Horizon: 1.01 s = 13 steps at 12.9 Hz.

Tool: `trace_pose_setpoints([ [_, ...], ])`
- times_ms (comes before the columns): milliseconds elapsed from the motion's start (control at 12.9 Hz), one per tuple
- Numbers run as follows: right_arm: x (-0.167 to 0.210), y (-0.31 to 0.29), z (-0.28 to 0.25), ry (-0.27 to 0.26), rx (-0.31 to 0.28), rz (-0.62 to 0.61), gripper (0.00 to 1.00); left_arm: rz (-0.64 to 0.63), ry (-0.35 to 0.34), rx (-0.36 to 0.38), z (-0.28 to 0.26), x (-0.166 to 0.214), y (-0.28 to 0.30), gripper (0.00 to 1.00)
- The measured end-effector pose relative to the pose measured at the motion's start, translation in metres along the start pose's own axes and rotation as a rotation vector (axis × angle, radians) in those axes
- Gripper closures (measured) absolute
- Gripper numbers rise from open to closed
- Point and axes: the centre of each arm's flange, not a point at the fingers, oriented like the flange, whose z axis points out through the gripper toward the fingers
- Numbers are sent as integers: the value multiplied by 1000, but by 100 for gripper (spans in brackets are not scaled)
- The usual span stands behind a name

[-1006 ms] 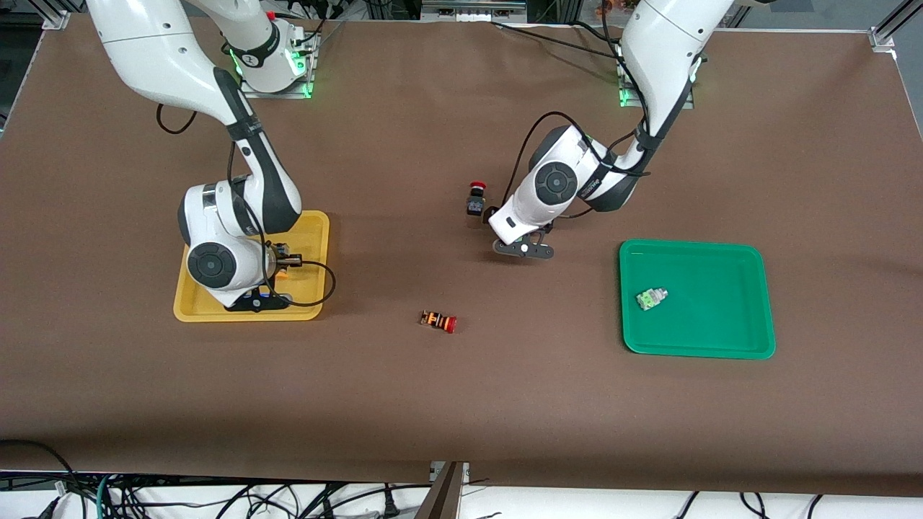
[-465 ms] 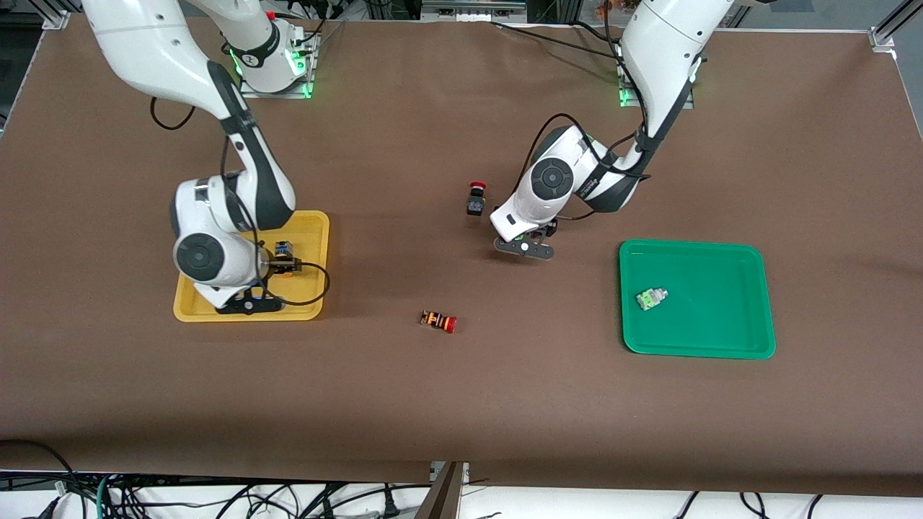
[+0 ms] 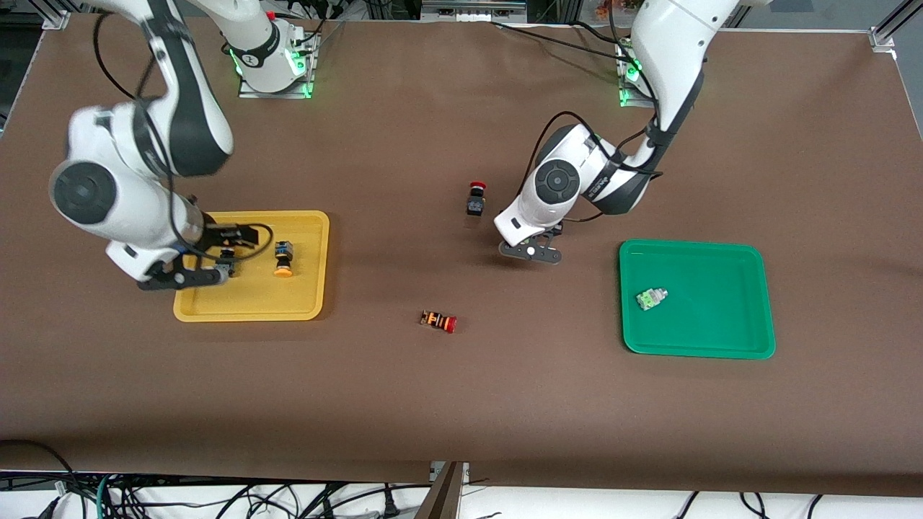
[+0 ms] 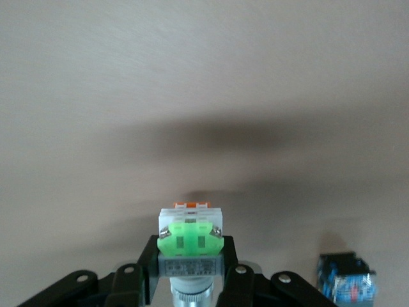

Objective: Place green and yellow buttons in trays
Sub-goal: 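Withdraw the right gripper while the left gripper moves the green button over the green tray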

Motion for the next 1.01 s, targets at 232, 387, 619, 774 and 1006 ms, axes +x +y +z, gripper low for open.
trace_pose_setpoints([
  [232,-47,-7,-72,38,12,-24,0,72,-60,56,-75,31,-65,59],
  [387,-72,11,-105,38,19,0,0,143,-86,39,-94,49,-134,59],
  [619,-82,40,-147,77,28,37,0,252,-112,56,-93,61,-235,59],
  [774,-86,44,-155,66,28,41,0,306,-133,108,-87,63,-292,59],
  [1006,-93,45,-165,39,17,28,0,359,-148,171,-57,70,-344,59],
])
